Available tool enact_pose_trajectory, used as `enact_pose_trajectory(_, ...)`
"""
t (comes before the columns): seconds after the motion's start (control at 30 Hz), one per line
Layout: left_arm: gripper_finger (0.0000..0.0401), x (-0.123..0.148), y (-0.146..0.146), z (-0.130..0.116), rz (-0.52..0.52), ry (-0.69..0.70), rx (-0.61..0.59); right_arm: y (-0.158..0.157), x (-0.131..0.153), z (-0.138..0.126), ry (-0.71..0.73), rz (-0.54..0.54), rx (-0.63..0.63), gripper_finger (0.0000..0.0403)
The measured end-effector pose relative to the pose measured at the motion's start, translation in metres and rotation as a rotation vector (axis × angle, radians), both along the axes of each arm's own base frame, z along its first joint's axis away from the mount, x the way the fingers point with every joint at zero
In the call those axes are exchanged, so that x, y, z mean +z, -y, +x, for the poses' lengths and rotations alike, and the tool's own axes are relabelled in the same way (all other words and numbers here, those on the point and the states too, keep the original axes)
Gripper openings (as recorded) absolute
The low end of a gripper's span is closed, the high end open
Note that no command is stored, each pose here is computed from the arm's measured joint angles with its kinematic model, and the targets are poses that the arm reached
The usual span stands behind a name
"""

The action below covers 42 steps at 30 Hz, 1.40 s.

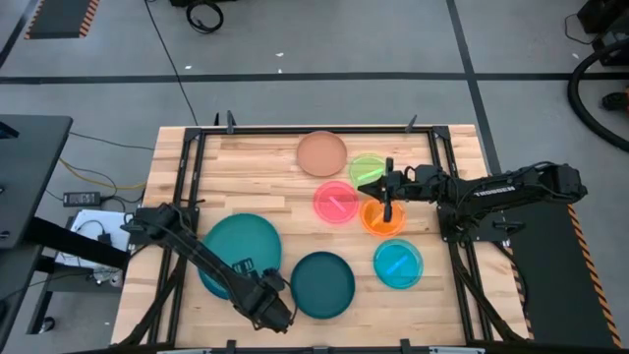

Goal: Stack plastic plates
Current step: Stack the green plate on top of the blue plate

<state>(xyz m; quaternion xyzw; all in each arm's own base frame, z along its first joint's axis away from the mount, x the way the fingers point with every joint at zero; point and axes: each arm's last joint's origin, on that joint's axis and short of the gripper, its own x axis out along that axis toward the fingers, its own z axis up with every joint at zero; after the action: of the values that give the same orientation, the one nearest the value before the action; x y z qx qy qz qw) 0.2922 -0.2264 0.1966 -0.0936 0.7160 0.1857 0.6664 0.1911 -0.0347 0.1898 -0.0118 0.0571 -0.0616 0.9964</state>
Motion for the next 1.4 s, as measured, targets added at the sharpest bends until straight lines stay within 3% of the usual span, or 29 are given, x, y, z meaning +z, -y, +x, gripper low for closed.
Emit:
enact_pose_trajectory(0.3, 0.0172, 0.005, -0.012, -0.002, 0.191, -0.001, -0.133, -0.002, 0.0, 0.0, 0.002, 0.014, 0.021, 0.0011)
enact_pose_trajectory(0.53, 0.0152, -0.028, -0.03, -0.013, 0.254, -0.078, -0.147, -0.002, 0.0, 0.0, 0.002, 0.017, 0.048, 0.0011)
enact_pose_trajectory(0.8, 0.0141, -0.025, -0.049, -0.029, 0.181, 0.099, -0.074, -0.002, 0.001, 0.0, 0.007, 0.007, 0.049, 0.0011)
enact_pose_trajectory(0.97, 0.0141, -0.017, -0.076, -0.049, 0.144, 0.208, 0.057, -0.002, 0.001, 0.0, 0.007, -0.005, 0.051, 0.0011)
enact_pose_trajectory(1.17, 0.0141, -0.041, -0.103, -0.06, 0.046, 0.393, 0.206, -0.002, 0.001, 0.001, 0.01, -0.007, 0.052, 0.0011)
enact_pose_trajectory(1.4, 0.0141, -0.055, -0.112, -0.069, -0.001, 0.372, 0.295, -0.002, 0.001, 0.0, 0.006, -0.006, 0.052, 0.0011)
